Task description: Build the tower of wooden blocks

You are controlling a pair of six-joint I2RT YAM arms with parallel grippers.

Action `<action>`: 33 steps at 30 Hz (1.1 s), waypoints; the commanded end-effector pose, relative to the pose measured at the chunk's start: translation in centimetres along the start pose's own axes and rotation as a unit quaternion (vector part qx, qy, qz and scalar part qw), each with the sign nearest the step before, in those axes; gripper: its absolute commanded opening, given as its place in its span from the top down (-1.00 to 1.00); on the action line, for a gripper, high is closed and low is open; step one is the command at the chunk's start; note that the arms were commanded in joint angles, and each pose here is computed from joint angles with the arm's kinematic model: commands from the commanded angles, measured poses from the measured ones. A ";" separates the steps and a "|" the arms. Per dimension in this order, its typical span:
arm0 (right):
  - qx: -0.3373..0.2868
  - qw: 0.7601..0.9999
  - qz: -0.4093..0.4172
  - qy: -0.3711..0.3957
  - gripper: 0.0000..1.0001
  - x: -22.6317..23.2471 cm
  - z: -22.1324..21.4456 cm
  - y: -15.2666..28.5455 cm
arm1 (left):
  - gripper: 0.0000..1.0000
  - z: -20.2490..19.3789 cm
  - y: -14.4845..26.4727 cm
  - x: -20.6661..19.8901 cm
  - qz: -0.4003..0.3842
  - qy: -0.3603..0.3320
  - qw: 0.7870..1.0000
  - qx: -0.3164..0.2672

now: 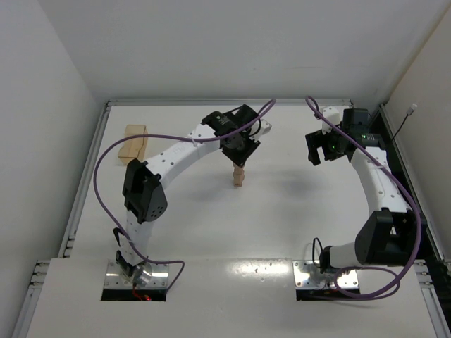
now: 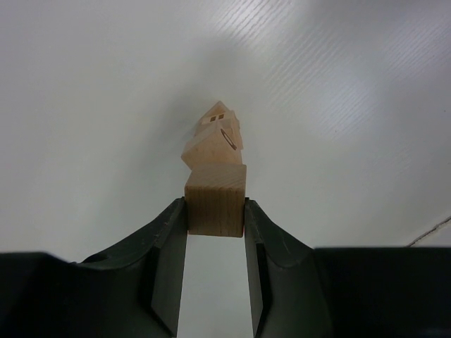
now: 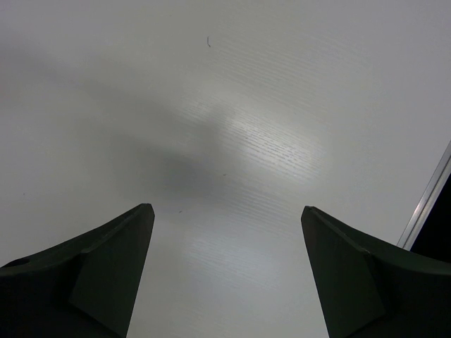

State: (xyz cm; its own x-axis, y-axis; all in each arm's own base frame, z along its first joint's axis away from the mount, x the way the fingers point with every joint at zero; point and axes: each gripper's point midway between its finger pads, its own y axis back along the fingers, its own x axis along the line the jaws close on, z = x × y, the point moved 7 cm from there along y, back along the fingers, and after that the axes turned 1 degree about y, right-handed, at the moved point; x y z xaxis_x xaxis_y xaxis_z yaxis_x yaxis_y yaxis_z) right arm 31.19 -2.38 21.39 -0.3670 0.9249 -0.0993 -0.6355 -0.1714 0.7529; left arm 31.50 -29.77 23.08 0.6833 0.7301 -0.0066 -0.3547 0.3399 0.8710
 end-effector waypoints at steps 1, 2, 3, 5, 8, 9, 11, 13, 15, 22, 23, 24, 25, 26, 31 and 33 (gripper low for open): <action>-0.022 1.000 -0.011 -0.004 -0.66 -0.5 1.2 0.5 | 1.00 1.3 1.2 0.2 -0.004 0.005 1.000 -0.027; -0.022 1.000 -0.011 -0.004 -0.66 -0.5 1.2 0.5 | 1.00 1.2 0.8 0.1 -0.009 0.005 1.000 -0.022; -0.022 1.000 -0.011 -0.004 -0.66 -0.5 1.2 0.5 | 1.00 1.2 0.8 0.1 -0.009 0.005 1.000 -0.022; -0.022 1.000 -0.011 -0.004 -0.66 -0.5 1.2 0.5 | 0.98 1.4 1.0 0.1 -0.009 0.005 1.000 -0.027; -0.018 1.000 -0.009 -0.005 -0.66 -0.5 0.9 0.4 | 0.96 1.3 0.5 0.5 -0.007 0.009 1.000 -0.022; -0.018 1.000 -0.009 -0.005 -0.66 -0.4 0.9 0.4 | 0.95 1.2 0.1 0.5 -0.007 0.009 1.000 -0.017; -0.018 1.000 -0.009 -0.005 -0.66 -0.4 0.9 0.4 | 0.95 1.4 0.3 0.9 -0.004 0.013 1.000 -0.022; -0.018 1.000 -0.009 -0.005 -0.66 -0.4 0.9 0.4 | 0.93 1.4 0.3 0.9 -0.004 0.013 1.000 -0.022; -0.013 1.000 -0.007 -0.006 -0.66 -0.5 0.8 0.1 | 0.90 1.6 0.1 0.9 -0.004 0.013 1.000 -0.022; -0.013 1.000 -0.007 -0.006 -0.66 -0.5 0.8 0.1 | 0.87 1.5 -0.3 1.2 -0.008 0.017 1.000 -0.017; -0.013 1.000 -0.007 -0.006 -0.66 -0.5 0.8 0.1 | 0.87 1.5 -0.3 1.2 -0.008 0.017 1.000 -0.017; -0.009 1.000 -0.005 -0.007 -0.66 -0.5 0.7 -0.2 | 0.85 1.5 -0.3 1.2 -0.008 0.017 1.000 -0.017; -0.013 1.000 -0.007 -0.006 -0.66 -0.6 1.0 0.0 | 0.82 1.5 -0.3 1.2 -0.008 0.017 1.000 -0.017; -0.013 1.000 -0.007 -0.006 -0.66 -0.6 1.0 0.0 | 0.79 1.5 -0.3 1.1 -0.013 0.017 1.000 -0.017; -0.013 1.000 -0.007 -0.006 -0.66 -0.6 1.0 0.0 | 0.48 1.5 -0.3 1.0 -0.018 0.017 1.000 -0.017; -0.013 1.000 -0.007 -0.006 -0.66 -0.6 1.0 0.0 | 0.44 1.5 -0.3 1.0 -0.018 0.017 1.000 -0.017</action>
State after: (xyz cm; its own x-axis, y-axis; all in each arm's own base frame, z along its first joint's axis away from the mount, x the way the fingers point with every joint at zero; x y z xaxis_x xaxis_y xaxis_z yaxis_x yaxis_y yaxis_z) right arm 31.34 -2.38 20.95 -0.3687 0.9249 -0.0926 -0.6245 -0.1727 0.7617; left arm 32.59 -29.88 22.36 0.6779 0.7342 -0.0373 -0.3330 0.3519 0.8748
